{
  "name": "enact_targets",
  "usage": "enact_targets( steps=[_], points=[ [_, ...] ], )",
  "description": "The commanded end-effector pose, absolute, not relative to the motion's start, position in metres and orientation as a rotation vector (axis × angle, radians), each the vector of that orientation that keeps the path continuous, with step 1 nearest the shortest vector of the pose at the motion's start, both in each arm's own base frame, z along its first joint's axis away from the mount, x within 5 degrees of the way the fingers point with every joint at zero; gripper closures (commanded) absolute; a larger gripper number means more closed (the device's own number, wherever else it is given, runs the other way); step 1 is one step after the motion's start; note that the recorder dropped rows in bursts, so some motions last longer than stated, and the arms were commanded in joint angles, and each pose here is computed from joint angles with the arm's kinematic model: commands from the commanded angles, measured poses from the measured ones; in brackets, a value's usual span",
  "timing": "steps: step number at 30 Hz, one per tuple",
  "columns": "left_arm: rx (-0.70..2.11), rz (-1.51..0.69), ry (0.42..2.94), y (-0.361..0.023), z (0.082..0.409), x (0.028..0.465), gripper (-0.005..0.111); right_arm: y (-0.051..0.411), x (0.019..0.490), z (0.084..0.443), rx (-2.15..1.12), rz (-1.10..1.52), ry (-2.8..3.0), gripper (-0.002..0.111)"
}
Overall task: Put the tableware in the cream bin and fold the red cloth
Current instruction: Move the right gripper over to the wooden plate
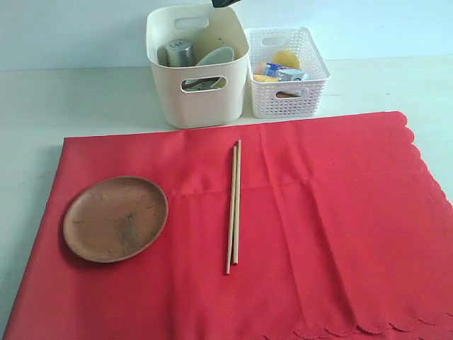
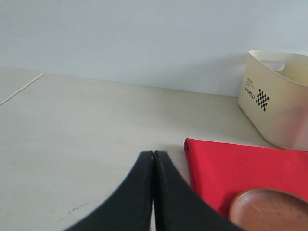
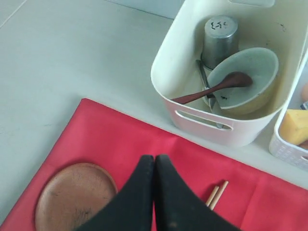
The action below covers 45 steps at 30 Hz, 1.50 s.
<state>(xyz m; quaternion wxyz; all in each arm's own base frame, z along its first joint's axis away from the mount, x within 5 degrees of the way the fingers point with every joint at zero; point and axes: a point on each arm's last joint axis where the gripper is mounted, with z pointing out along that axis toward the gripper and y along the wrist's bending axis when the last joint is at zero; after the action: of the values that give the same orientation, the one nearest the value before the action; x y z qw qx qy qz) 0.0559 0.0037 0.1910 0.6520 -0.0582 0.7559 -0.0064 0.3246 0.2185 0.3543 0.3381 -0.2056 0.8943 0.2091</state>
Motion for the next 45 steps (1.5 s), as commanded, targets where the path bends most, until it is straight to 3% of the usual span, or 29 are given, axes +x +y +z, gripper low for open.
enact_targets(
  steps=[1,8,15,24,28,36,45],
  points=[
    [-0.135,-0.020,1.695,0.004,0.194,0.056,0.105,0.205,0.307,0.353,-0.468,0.553,2.360,0.108],
    [-0.135,-0.020,1.695,0.004,0.194,0.056,0.105,0.189,0.277,0.315,-0.342,0.571,2.490,0.108],
    [-0.135,-0.020,1.695,0.004,0.194,0.056,0.105,0.193,0.259,0.252,-0.342,0.526,2.666,0.108],
    [-0.122,-0.030,1.696,0.003,0.194,0.056,0.105,0.208,0.276,0.174,-0.399,0.384,2.820,0.108],
    [-0.105,-0.046,1.697,0.002,0.194,0.056,0.105,0.212,0.283,0.151,-0.384,0.368,2.836,0.099],
    [-0.105,-0.046,1.697,0.002,0.194,0.056,0.105,0.223,0.282,0.148,-0.390,0.533,2.820,0.076],
    [-0.105,-0.046,1.697,0.002,0.194,0.056,0.105,0.265,0.300,0.164,-0.577,0.944,2.681,0.075]
  ],
)
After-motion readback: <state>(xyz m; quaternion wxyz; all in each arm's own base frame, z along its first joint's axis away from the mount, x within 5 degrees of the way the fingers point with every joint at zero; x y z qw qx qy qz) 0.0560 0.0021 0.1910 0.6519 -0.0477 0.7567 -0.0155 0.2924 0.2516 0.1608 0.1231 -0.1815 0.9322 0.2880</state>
